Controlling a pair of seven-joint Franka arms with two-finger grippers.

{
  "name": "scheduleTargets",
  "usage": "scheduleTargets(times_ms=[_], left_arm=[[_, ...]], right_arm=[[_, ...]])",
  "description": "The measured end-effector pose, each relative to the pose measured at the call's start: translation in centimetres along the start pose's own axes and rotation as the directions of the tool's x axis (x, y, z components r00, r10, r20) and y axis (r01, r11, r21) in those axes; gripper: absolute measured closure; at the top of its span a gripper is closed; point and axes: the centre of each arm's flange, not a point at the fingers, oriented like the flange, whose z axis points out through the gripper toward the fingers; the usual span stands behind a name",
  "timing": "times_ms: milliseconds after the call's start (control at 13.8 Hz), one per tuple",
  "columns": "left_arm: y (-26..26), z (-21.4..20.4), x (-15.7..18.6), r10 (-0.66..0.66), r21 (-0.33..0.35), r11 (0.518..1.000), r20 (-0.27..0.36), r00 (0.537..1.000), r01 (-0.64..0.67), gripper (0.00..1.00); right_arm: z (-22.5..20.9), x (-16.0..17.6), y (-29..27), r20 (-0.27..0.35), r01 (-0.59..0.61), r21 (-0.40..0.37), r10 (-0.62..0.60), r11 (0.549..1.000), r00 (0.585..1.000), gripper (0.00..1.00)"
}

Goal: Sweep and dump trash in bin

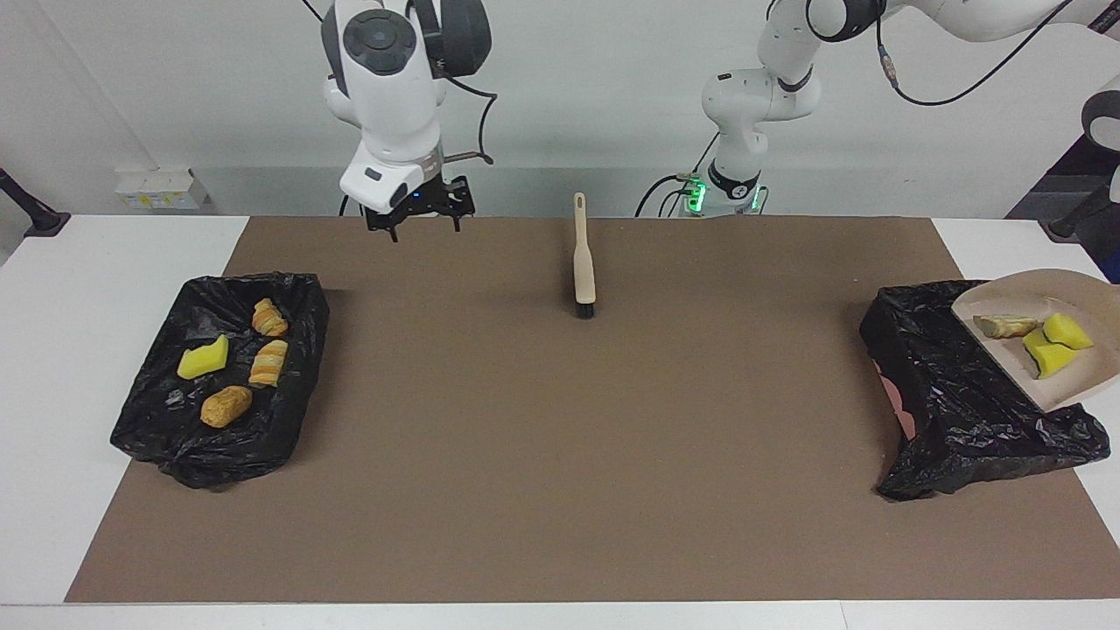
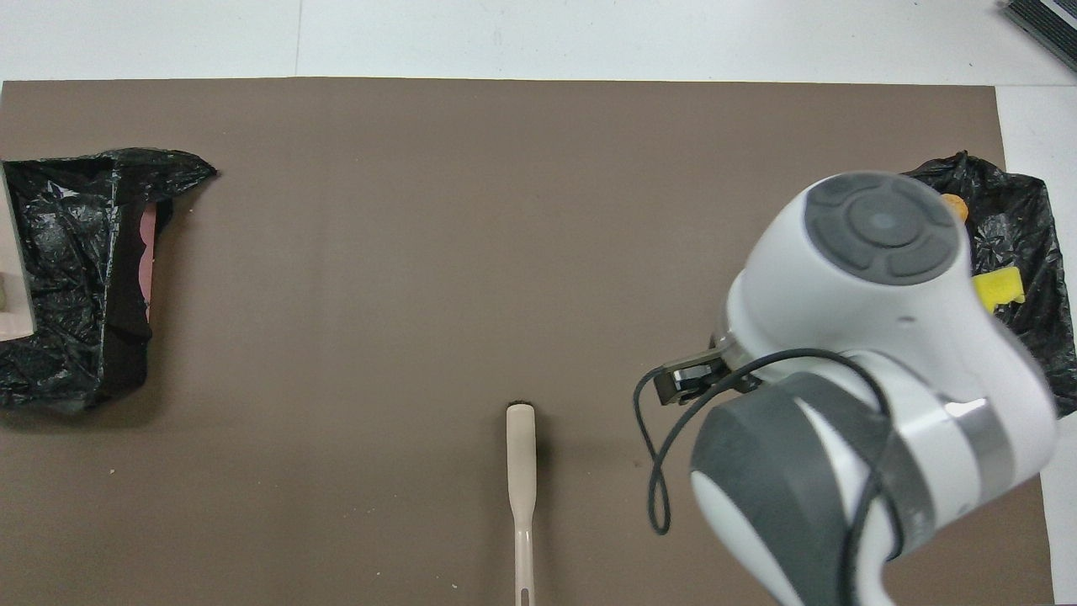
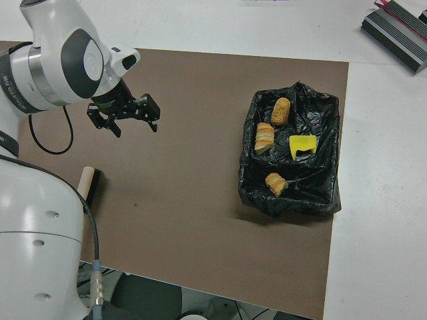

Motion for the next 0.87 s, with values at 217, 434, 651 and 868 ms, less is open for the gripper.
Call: scheduleTargets(times_ms=[217,434,651,868], left_arm=[[-1.0,1.1,1.1,0.069,-0.017,0.998,0.096,0.993,-0.067,0.69],[-2.1,0.8,2.6,0.117,-0.038,0.993,0.192,0.974,-0.112,0.69],[-3.0,-0.3,4.1,0.167,-0.054,0.986,0.296,0.94,-0.158,0.69],[-3.4,-1.1,4.9,0.189,-0.08,0.982,0.377,0.907,-0.172,0.69]], right_arm=[[-1.0,-0.5,6.3,-0.023,-0.051,0.016,0.051,0.999,0.998,0.0],[-0.9,-1.2,10.7,-0.023,-0.13,0.013,0.13,0.991,0.991,0.0],[-2.1,-1.7,14.1,-0.089,-0.19,0.018,0.191,0.982,0.978,0.0],[-2.6,-1.8,15.7,-0.132,-0.217,0.021,0.218,0.976,0.967,0.0]])
